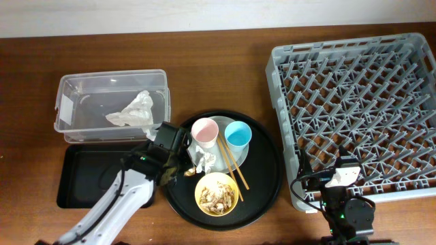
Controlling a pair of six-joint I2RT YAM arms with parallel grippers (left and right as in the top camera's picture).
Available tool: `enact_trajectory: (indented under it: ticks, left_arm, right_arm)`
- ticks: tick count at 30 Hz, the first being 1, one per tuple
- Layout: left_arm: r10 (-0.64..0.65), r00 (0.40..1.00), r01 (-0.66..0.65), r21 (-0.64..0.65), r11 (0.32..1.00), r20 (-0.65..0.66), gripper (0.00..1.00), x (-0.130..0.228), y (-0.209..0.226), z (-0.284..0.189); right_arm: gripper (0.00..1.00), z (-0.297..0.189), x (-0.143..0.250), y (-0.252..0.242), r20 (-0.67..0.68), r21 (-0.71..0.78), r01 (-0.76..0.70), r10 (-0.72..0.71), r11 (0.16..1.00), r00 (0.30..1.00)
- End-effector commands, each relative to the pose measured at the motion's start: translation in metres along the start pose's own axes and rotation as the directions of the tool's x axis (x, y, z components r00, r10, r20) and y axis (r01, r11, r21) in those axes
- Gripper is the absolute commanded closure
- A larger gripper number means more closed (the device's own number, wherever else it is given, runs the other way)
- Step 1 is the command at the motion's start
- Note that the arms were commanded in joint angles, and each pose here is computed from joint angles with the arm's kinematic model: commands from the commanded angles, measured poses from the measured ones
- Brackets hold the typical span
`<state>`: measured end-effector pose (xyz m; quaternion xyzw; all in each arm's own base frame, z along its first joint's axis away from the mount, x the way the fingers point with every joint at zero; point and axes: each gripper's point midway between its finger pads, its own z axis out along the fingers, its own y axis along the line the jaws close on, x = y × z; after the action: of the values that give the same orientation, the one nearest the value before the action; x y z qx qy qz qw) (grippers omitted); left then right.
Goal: Sort waste into correct bins and load items into the dishwasher rack
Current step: 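Grasp the gold wrapper on the tray with the left gripper, then drop the gold wrapper into the clear plastic bin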
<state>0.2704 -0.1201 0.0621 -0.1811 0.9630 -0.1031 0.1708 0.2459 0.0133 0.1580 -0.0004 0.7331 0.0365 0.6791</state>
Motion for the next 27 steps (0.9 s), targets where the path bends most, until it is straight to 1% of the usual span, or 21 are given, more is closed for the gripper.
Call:
enact_trajectory:
  ticks: [1, 3, 6, 7, 9, 10, 11, 12, 13, 14, 15, 17, 18, 20, 22, 23, 24, 25, 26, 27]
  left_arm:
    - [-0.045, 0.999, 0.044, -0.076, 0.996, -0.013, 0.53, 0.003, 0.012, 0.021]
    - [-0.041, 0.998, 0.037, -0.094, 0.995, -0.037, 0.53, 0.007, 0.012, 0.037]
    - [-0.04, 0.999, 0.037, -0.092, 0.995, -0.035, 0.53, 0.006, 0.01, 0.046]
    - [-0.04, 0.999, 0.037, -0.088, 0.995, -0.031, 0.6, 0.005, 0.009, 0.046]
    - [-0.04, 0.999, 0.037, -0.089, 0.995, -0.032, 0.69, 0.005, 0.009, 0.046]
    - [-0.04, 0.999, 0.037, -0.091, 0.995, -0.034, 0.76, 0.006, 0.01, 0.046]
    - [-0.04, 0.999, 0.037, -0.091, 0.995, -0.034, 0.8, 0.006, 0.01, 0.046]
    - [-0.04, 0.998, 0.036, -0.093, 0.995, -0.043, 0.88, 0.008, 0.01, 0.045]
    - [-0.041, 0.997, 0.035, -0.088, 0.996, -0.068, 0.92, 0.013, 0.01, 0.045]
    - [-0.042, 0.995, 0.034, -0.084, 0.996, -0.093, 1.0, 0.018, 0.01, 0.045]
    - [-0.046, 0.991, 0.036, -0.076, 0.996, -0.127, 1.0, 0.024, 0.009, 0.042]
    - [-0.045, 0.992, 0.037, -0.066, 0.997, -0.12, 0.99, 0.024, 0.009, 0.031]
    - [-0.042, 0.994, 0.04, -0.024, 0.999, -0.101, 0.99, 0.021, 0.003, 0.014]
    - [-0.033, 0.999, 0.035, 0.087, 0.996, -0.024, 1.0, 0.009, -0.011, -0.02]
    - [-0.049, 0.991, 0.021, 0.224, 0.974, 0.121, 0.99, -0.012, -0.027, -0.066]
    - [-0.079, 0.967, 0.017, 0.249, 0.968, 0.243, 0.99, -0.03, -0.025, -0.09]
    - [-0.116, 0.925, 0.031, 0.231, 0.972, 0.363, 1.0, -0.049, -0.016, -0.107]
    - [-0.123, 0.873, 0.028, 0.204, 0.979, 0.471, 1.0, -0.068, -0.01, -0.121]
    - [-0.08, 0.832, -0.044, 0.208, 0.977, 0.549, 1.0, -0.087, -0.018, -0.132]
    - [-0.043, 0.807, -0.102, 0.212, 0.972, 0.588, 1.0, -0.099, -0.024, -0.137]
  right_arm:
    - [0.01, 0.0, 0.003, -0.002, -0.005, 0.013, -0.008, 0.008, 1.0, 1.0]
    - [0.01, 0.0, 0.003, -0.002, -0.005, 0.013, -0.008, 0.008, 1.0, 1.0]
    - [0.01, 0.0, 0.003, -0.002, -0.005, 0.013, -0.008, 0.008, 1.0, 1.0]
    - [0.01, 0.0, 0.003, -0.002, -0.005, 0.013, -0.008, 0.008, 1.0, 1.0]
    - [0.01, 0.0, 0.003, -0.002, -0.005, 0.013, -0.008, 0.008, 1.0, 1.0]
    - [0.01, 0.0, 0.003, -0.002, -0.005, 0.013, -0.008, 0.008, 1.0, 1.0]
    - [0.01, 0.0, 0.003, -0.002, -0.005, 0.013, -0.008, 0.008, 1.0, 1.0]
    - [0.01, 0.0, 0.003, -0.002, -0.005, 0.013, -0.008, 0.008, 1.0, 1.0]
    - [0.01, 0.0, 0.003, -0.002, -0.005, 0.013, -0.008, 0.008, 1.0, 1.0]
    - [0.01, 0.0, 0.003, -0.002, -0.005, 0.013, -0.008, 0.008, 1.0, 1.0]
    - [0.01, 0.0, 0.003, -0.002, -0.005, 0.013, -0.008, 0.008, 1.0, 1.0]
    - [0.01, 0.0, 0.003, -0.002, -0.005, 0.013, -0.008, 0.008, 1.0, 1.0]
    - [0.01, 0.0, 0.003, -0.002, -0.005, 0.013, -0.008, 0.008, 1.0, 1.0]
    - [0.01, 0.0, 0.003, -0.002, -0.005, 0.013, -0.008, 0.008, 1.0, 1.0]
    - [0.01, 0.0, 0.003, -0.002, -0.005, 0.013, -0.008, 0.008, 1.0, 1.0]
    - [0.01, 0.0, 0.003, -0.002, -0.005, 0.013, -0.008, 0.008, 1.0, 1.0]
    - [0.01, 0.0, 0.003, -0.002, -0.005, 0.013, -0.008, 0.008, 1.0, 1.0]
    - [0.01, 0.0, 0.003, -0.002, -0.005, 0.013, -0.008, 0.008, 1.0, 1.0]
    - [0.01, 0.0, 0.003, -0.002, -0.005, 0.013, -0.008, 0.008, 1.0, 1.0]
    - [0.01, 0.0, 0.003, -0.002, -0.005, 0.013, -0.008, 0.008, 1.0, 1.0]
